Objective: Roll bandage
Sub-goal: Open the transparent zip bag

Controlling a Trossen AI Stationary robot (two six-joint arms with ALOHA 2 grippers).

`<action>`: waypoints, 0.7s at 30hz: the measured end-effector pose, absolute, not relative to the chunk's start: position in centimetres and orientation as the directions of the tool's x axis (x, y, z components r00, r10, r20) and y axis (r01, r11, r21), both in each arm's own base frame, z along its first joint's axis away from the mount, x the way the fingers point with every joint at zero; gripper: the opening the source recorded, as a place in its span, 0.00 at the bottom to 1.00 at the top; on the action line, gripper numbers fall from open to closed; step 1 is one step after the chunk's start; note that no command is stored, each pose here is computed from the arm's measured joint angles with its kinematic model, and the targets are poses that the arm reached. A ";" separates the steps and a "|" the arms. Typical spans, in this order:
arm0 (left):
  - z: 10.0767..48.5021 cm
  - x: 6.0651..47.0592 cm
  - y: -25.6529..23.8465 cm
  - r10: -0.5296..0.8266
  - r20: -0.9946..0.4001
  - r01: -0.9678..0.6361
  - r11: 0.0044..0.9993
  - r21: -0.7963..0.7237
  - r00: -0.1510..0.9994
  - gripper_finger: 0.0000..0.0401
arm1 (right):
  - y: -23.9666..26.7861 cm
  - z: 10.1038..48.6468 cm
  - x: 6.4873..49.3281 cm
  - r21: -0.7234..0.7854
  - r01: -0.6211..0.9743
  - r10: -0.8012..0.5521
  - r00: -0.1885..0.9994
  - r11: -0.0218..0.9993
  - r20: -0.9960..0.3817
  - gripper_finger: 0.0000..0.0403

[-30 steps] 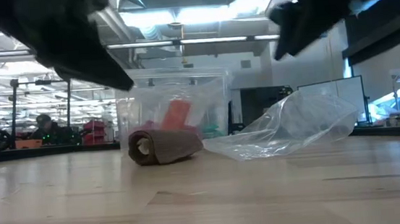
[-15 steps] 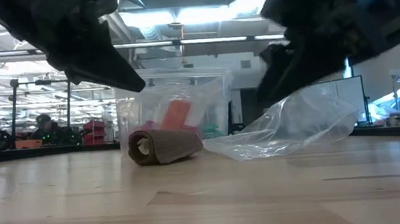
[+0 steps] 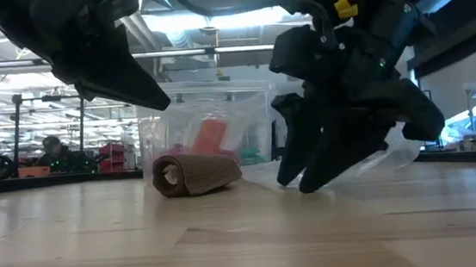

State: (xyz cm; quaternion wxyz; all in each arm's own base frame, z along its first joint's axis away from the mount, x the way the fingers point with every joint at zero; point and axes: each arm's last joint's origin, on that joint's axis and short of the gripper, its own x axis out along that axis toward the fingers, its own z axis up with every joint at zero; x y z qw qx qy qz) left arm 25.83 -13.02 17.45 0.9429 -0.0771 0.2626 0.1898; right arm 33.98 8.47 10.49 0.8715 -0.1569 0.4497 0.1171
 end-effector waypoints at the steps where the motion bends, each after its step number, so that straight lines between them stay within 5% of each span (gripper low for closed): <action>1: 17.5 25.9 -13.0 0.316 -0.522 -0.398 0.916 -0.050 0.792 0.04 | 8.4 10.2 34.0 -0.189 -0.345 0.041 0.563 0.919 -0.826 0.42; 8: 17.5 25.9 -13.1 0.307 -0.520 -0.392 0.918 -0.061 0.798 0.04 | 8.4 8.7 34.1 -0.248 -0.355 -0.015 0.546 0.901 -0.837 0.04; 15: 18.0 26.3 -13.4 0.273 -0.483 -0.354 0.932 -0.084 0.832 0.04 | 9.6 10.3 33.3 -0.272 -0.334 -0.036 0.571 0.903 -0.820 0.01; 21: 19.0 27.0 -13.9 0.194 -0.415 -0.262 0.958 -0.113 0.889 0.04 | 11.7 15.3 30.7 -0.247 -0.400 0.046 0.596 0.883 -0.802 0.01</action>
